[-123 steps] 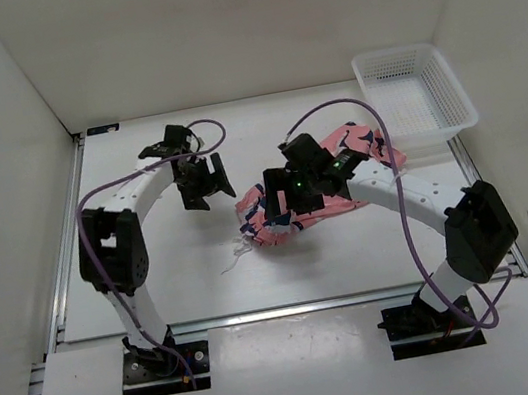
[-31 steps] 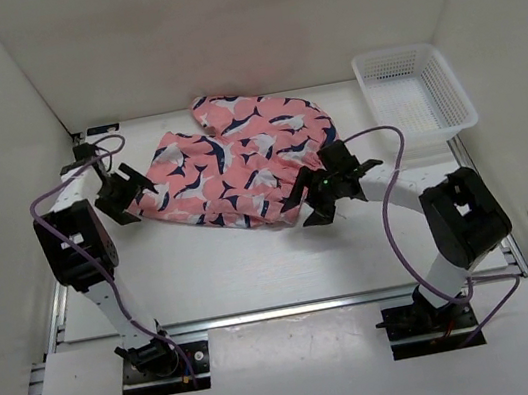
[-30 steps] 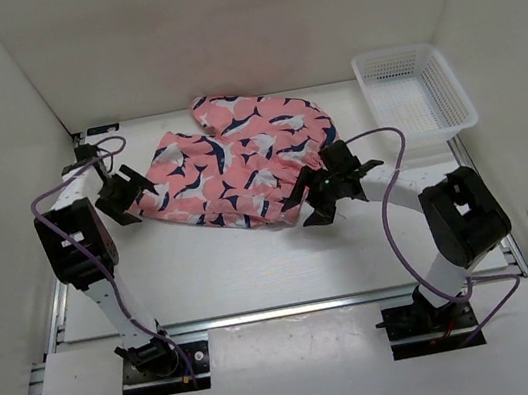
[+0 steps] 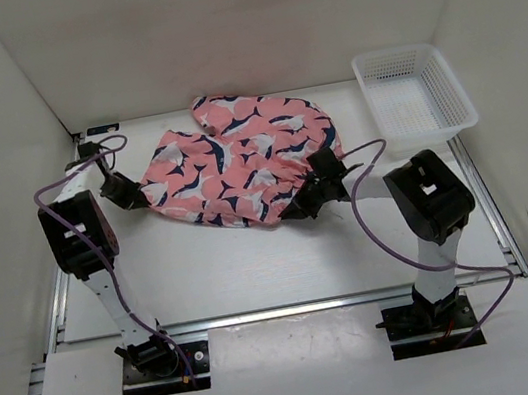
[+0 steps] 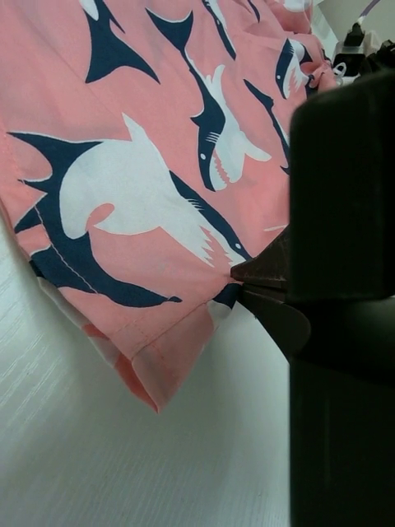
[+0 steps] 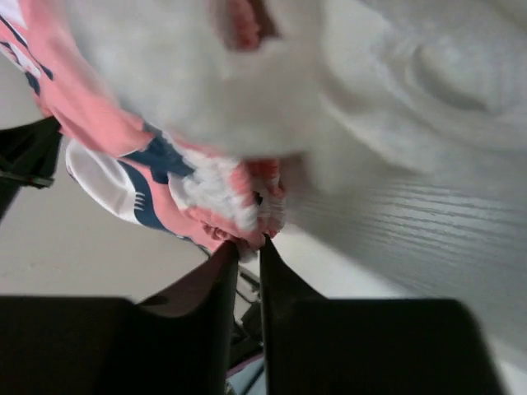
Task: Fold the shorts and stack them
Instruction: Flatten the shorts out
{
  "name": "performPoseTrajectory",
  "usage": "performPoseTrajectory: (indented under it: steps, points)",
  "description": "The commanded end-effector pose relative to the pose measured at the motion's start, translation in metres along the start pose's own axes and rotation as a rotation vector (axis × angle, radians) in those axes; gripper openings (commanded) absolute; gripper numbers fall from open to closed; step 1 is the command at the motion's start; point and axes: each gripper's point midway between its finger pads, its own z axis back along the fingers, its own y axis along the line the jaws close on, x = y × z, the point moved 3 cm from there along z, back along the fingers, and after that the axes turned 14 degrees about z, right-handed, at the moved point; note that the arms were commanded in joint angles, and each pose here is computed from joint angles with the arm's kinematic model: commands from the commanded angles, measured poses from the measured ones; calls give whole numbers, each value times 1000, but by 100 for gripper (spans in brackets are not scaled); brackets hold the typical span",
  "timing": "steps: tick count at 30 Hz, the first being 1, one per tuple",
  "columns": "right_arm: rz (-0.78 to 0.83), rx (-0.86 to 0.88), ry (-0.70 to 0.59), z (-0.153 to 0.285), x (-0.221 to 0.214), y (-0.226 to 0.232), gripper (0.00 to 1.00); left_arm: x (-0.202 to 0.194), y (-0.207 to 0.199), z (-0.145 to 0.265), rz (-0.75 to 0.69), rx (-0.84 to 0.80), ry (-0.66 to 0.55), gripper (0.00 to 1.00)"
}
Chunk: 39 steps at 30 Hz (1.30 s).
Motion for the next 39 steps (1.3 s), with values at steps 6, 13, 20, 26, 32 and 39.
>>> performPoseTrajectory:
  steps: [6,13,20,26,32,39]
  points:
    - [237,-82,-283,72,61,53,0,13,-42,74,-70,-160,-132,10]
    - [423,-215,-492,157,74,60,0,-2,-39,117,-71,-226,-168,10]
    - [422,-543,-500,180,33,-50,5,-96,34,94,-108,-93,-93,23]
    - [432,-570,-512,194,28,-50,75,-110,36,101,-159,-140,-68,74]
    - [442,-568,-530,206,13,-50,40,-119,45,110,-159,-143,-62,38]
    - [198,-302,-326,157,-28,-103,54,-152,68,74,-133,-65,35,100]
